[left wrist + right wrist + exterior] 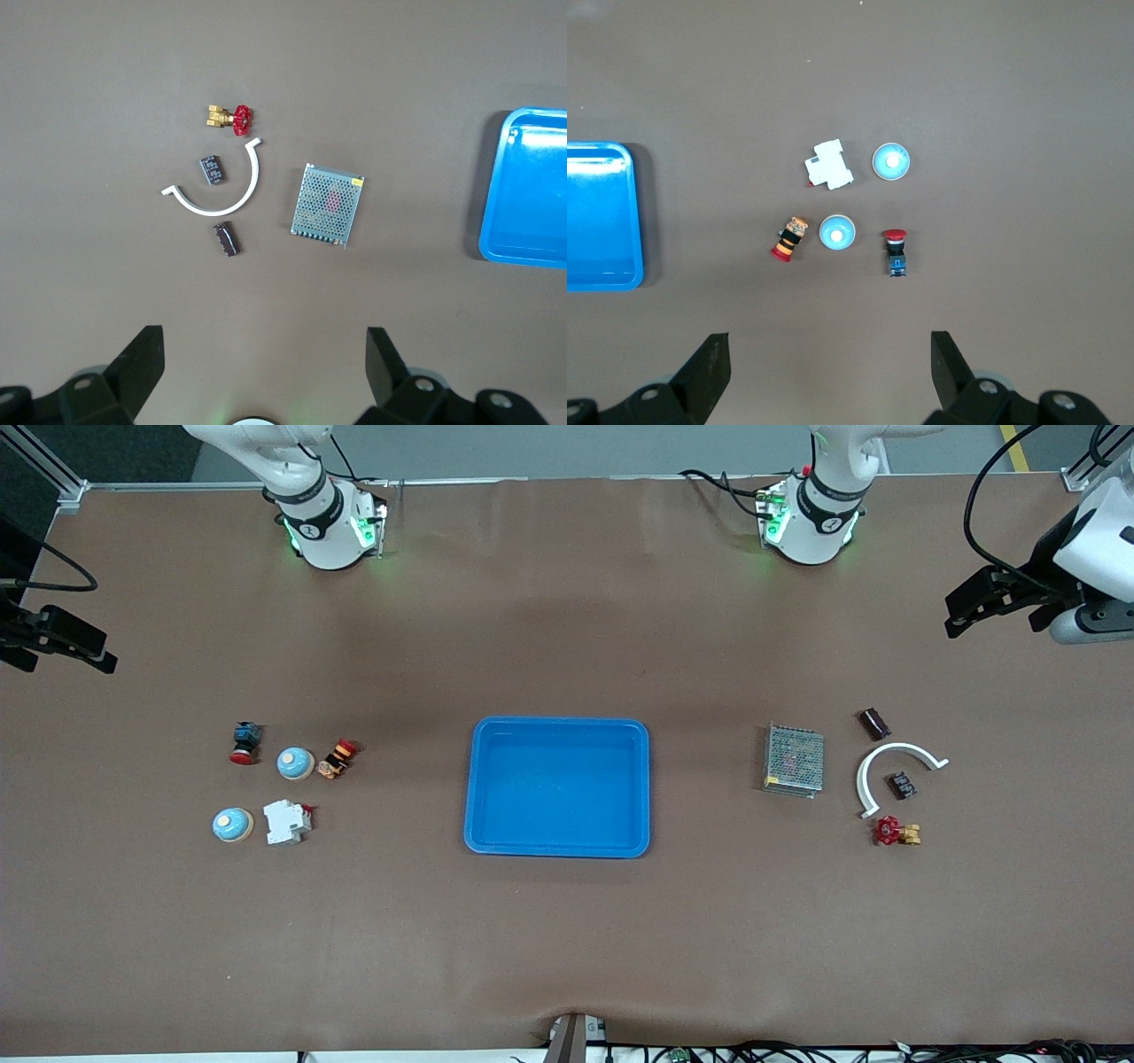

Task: Place electrolytic capacitor and blue bell in tray
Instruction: 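Reach the left gripper toward the black capacitor beside the white arc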

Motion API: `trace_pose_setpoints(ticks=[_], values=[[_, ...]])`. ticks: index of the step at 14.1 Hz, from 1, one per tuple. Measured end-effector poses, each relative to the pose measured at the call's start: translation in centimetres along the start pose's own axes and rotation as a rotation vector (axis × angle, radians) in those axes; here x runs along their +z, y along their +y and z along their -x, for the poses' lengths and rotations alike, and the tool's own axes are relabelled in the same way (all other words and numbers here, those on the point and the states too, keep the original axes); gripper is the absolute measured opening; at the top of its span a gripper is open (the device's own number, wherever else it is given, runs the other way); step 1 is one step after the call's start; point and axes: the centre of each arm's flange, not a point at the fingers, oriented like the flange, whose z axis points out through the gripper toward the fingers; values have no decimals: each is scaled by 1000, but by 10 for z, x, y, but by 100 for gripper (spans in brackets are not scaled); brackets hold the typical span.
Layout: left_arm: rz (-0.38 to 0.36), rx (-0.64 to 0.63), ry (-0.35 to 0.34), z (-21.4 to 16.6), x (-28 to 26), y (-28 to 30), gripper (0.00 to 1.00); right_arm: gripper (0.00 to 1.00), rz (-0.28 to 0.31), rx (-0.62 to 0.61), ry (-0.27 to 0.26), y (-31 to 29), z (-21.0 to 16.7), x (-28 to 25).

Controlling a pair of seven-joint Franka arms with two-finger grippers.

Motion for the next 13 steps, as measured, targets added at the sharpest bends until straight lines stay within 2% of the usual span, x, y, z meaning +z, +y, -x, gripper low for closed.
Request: trace_pose_setpoints(ticks=[5,7,10,13], values=[[0,0,-4,-1,1,-3,100,100,0,-18,-6,-10,0,1],[-6,-15,-36,-3,13,-12,100,100,-3,-20,-7,-11,0,1],[-9,-57,-85,-16,56,-36,100,100,-8,-20,-14,-12,0,2],[-4,-107,-67,-32,114,-64,100,100,-15,-20,-23,-12,-1,6]])
